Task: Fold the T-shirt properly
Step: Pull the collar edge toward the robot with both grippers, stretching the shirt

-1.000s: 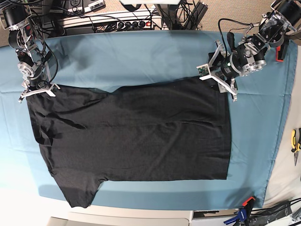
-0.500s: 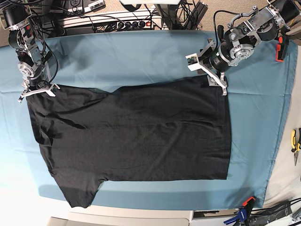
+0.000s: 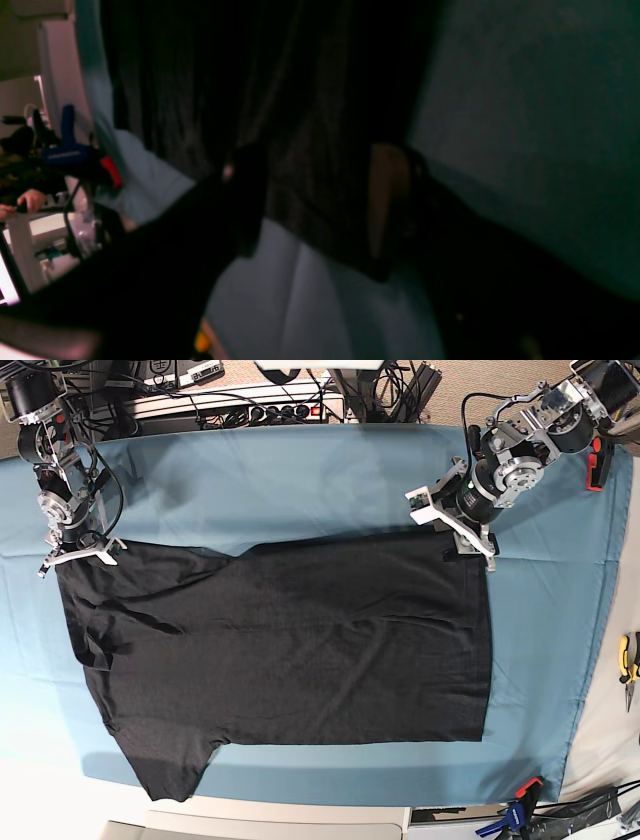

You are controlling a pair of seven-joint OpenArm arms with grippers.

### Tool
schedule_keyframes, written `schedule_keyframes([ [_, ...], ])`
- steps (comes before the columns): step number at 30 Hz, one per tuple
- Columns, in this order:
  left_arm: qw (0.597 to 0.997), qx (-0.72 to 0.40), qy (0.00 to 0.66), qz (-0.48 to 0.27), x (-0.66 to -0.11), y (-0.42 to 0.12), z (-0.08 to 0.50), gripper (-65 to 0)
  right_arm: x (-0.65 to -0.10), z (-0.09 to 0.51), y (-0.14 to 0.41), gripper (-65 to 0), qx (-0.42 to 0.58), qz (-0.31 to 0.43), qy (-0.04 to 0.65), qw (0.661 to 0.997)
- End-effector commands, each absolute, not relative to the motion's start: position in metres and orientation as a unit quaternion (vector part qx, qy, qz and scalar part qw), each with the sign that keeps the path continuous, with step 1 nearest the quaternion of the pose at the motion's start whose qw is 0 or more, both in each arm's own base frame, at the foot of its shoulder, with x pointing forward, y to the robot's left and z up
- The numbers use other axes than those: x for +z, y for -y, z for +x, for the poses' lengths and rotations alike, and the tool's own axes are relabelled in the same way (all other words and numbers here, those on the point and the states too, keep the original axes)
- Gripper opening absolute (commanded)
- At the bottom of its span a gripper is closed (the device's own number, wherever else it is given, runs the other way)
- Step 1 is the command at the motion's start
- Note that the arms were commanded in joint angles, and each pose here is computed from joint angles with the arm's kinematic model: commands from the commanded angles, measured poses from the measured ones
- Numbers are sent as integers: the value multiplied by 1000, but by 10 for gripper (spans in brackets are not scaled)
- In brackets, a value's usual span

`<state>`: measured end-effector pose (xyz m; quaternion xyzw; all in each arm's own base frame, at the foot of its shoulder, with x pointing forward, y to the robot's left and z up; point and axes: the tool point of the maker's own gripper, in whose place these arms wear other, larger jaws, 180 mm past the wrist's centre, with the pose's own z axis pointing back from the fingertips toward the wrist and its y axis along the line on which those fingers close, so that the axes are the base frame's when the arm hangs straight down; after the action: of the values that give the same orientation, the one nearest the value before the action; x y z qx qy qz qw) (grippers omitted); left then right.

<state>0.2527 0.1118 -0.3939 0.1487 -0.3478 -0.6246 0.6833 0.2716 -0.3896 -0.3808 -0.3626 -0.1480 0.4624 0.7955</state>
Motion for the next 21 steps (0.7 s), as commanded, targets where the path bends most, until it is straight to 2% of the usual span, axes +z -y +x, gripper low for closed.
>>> schedule_keyframes([
  [1, 688, -628, 326, 162, -397, -125, 252, -394, -363, 281, 402, -650, 457, -390, 151, 785],
  [3, 688, -628, 326, 162, -397, -125, 252, -482, -363, 280, 403, -650, 456, -391, 149, 785],
  [6, 688, -628, 326, 162, -397, -125, 252, -647, -363, 280, 404, -650, 455, -393, 146, 786],
  [21, 689, -628, 327, 159, -395, -125, 252, -650, -359, 282, 405, -650, 463, -404, 145, 775],
])
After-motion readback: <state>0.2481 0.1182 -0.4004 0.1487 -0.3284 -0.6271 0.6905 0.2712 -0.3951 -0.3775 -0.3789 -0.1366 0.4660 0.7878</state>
